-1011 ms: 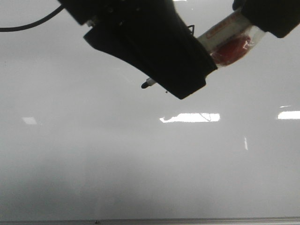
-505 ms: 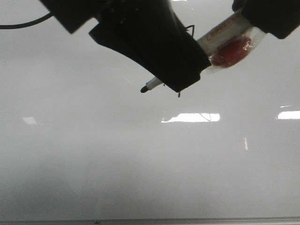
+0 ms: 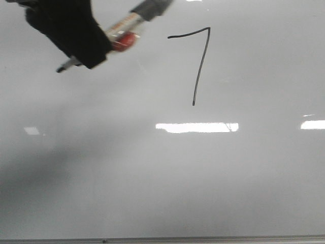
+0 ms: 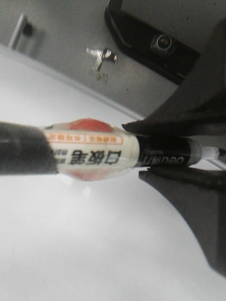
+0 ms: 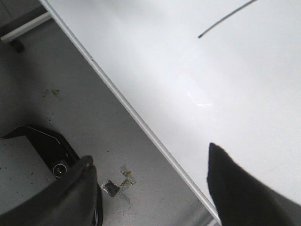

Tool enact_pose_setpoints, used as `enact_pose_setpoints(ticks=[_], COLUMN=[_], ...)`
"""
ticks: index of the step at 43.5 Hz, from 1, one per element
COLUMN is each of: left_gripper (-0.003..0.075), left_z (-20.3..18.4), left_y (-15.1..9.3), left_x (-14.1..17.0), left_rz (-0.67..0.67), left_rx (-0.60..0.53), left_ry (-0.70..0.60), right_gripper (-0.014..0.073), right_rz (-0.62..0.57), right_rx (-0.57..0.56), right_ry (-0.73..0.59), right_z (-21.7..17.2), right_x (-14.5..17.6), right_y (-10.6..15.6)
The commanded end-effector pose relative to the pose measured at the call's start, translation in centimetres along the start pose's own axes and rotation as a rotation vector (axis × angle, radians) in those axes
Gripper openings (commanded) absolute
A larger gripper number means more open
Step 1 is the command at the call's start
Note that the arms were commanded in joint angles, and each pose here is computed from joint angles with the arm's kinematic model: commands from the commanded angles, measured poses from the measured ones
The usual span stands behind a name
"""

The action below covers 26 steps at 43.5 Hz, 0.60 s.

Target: Write number 7 on whiteboard

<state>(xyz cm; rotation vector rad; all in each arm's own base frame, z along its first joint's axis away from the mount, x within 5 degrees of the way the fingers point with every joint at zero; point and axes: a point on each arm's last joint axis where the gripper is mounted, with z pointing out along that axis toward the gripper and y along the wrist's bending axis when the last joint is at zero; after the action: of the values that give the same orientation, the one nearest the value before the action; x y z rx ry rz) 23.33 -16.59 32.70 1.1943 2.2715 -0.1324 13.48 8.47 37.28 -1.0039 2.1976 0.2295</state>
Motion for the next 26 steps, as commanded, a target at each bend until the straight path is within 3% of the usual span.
enact_pose_setpoints(ticks=[1,6,11,20,26], left_gripper=[0.0039,0.0039,0.0039,0.0038,0.0038], left_z=[-3.4,-4.8,-5.7,-6.0,-5.7], left_y=[3.6,7.5,10.7,14.2,15.0], left_x=[0.6,3.0,5.5,9.0,10.2], left_rz=[-0.169,-0.348,-0.541,-0.795,-0.87], left_rx=[-0.213,-0.381,-0.468,-0.528,-0.539], left_ry=[-0.062,-0.025,-0.016,-0.126,-0.188], right_gripper=[0.0522,0.0522,0.0522,0.0522,0.0522], right_rz=[0.023,0.024,0.024,0.024,0.024], right_rx=[0.046,0.044,0.044,0.049,0.049], right_ry=[-0.071,-0.063,-0.063,-0.075,-0.077], right_z=[-1.5,-1.5,-1.5,-1.5,-1.5], right_x=[-0.5,-0.4,-0.4,-0.5,-0.6], right_y=[-0.4,-0.4,-0.4,-0.4,-0.5])
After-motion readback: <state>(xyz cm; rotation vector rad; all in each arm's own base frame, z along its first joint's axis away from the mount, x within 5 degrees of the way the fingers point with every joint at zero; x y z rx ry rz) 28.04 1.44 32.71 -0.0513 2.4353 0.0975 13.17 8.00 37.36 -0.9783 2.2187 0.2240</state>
